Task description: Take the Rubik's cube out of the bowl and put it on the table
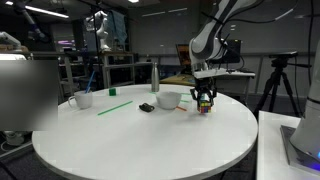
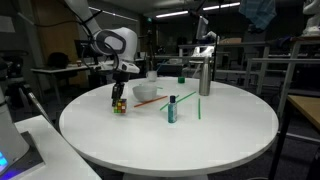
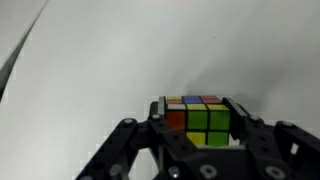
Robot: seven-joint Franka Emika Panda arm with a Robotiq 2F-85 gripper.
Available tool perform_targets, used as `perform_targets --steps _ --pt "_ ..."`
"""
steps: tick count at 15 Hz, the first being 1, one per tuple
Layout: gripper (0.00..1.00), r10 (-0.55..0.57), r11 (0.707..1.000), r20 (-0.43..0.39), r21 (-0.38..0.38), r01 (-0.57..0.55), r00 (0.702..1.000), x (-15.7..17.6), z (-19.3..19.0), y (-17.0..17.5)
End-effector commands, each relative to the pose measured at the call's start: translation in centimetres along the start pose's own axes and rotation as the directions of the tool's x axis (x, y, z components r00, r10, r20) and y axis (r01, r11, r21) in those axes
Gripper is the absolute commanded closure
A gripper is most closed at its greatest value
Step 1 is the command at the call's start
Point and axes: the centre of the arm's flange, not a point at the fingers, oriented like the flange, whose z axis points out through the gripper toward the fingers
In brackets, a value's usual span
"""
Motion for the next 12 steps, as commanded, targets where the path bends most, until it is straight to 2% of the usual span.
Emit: perform_targets --steps 1,10,11,12 --pt "0.66 -0.008 1.0 0.003 0.02 0.008 1.0 2.2 0.2 -0.3" --pt "0.66 -0.016 1.0 0.027 0.013 0.016 1.0 3.4 1.6 -1.1" --pt "0.16 -0.016 1.0 0.027 0.01 0.015 1.0 3.5 1.6 -1.1" --pt "0.15 -0.016 1.0 0.024 0.01 0.015 1.0 3.5 1.5 -1.1"
